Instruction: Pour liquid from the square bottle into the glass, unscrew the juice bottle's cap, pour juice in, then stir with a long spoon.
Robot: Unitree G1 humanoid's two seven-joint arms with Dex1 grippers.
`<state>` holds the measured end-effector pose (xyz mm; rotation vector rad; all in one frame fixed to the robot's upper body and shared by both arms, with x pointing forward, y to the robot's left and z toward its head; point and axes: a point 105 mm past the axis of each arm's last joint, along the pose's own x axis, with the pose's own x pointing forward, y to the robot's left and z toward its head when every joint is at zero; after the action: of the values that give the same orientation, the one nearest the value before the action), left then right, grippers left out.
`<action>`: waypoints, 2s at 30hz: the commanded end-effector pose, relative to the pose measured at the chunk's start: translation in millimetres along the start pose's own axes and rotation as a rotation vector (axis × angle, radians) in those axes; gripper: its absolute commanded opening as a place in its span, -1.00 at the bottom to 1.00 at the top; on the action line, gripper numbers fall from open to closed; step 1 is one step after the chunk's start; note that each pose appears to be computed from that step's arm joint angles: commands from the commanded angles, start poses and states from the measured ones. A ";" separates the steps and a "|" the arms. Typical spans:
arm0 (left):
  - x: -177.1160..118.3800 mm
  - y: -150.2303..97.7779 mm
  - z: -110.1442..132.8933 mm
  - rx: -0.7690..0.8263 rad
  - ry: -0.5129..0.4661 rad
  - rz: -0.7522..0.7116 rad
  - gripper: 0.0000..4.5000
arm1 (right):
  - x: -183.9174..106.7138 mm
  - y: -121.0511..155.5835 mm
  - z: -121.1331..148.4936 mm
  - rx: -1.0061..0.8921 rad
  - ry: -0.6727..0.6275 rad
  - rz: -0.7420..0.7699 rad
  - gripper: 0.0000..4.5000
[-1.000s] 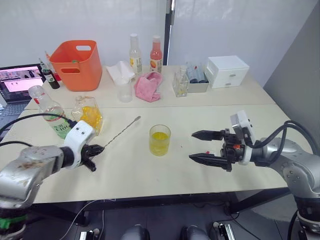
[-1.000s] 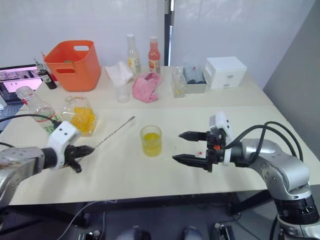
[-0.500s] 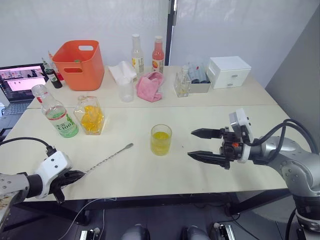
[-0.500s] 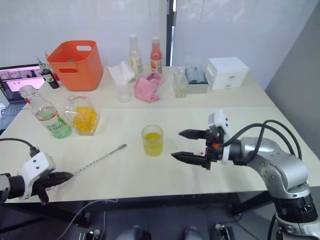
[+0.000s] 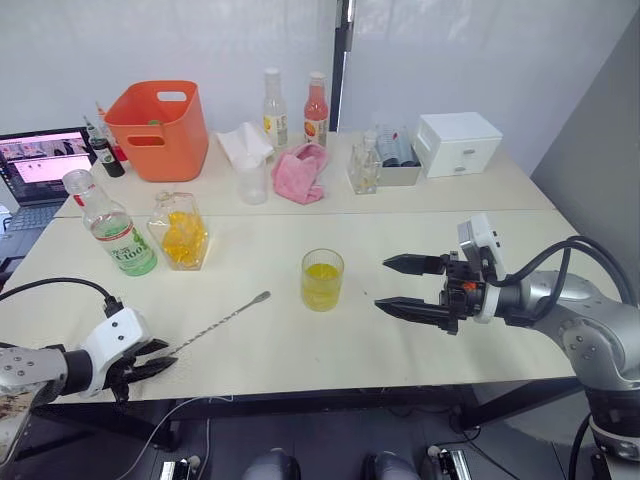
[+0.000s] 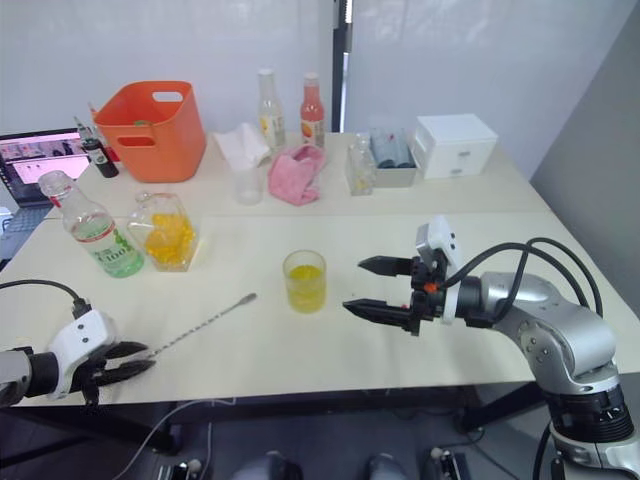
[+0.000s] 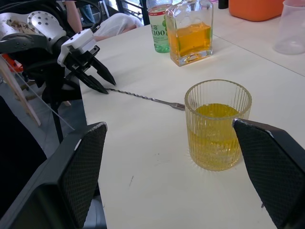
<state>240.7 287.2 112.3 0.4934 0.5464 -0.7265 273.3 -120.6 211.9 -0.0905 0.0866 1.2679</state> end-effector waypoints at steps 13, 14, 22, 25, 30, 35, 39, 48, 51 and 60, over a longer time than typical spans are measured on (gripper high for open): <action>0.1 8.7 -0.7 -0.023 0.053 -0.041 0.29 | 0.8 5.1 11.3 -0.025 -0.030 -0.001 1.00; 3.0 7.3 -2.4 -0.025 0.055 -0.047 0.29 | 0.6 5.2 11.3 -0.025 -0.029 -0.003 1.00; 10.6 1.5 -1.4 -0.038 0.034 -0.090 -0.79 | -0.9 5.0 13.2 -0.027 -0.027 -0.014 1.00; 10.8 1.9 -0.4 -0.011 0.019 -0.095 -0.98 | -1.3 4.6 12.8 -0.027 -0.026 -0.017 1.00; 7.8 5.2 4.5 -0.027 -0.036 -0.095 -0.98 | -2.1 4.1 12.8 -0.028 -0.025 -0.019 1.00; -3.9 14.0 24.0 -0.061 -0.160 -0.076 -0.98 | -2.9 2.3 12.3 -0.026 -0.023 -0.026 1.00; -11.9 20.8 46.9 -0.104 -0.287 -0.034 -0.98 | -3.4 0.1 10.6 -0.024 -0.016 -0.035 1.00; -16.8 7.0 99.3 -0.202 -0.498 -0.075 -0.98 | -0.4 -7.8 18.9 -0.022 -0.053 -0.060 1.00; -16.7 4.2 107.8 -0.220 -0.528 -0.082 -0.98 | 1.9 -8.7 25.2 -0.025 -0.080 -0.062 1.00; -23.6 -6.7 137.3 -0.281 -0.660 -0.153 -0.98 | 16.9 -2.2 54.4 0.037 -0.229 -0.019 1.00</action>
<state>264.6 216.7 212.0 -0.0725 0.1206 -0.8725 286.0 -99.6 247.0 0.0721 -0.0258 1.2383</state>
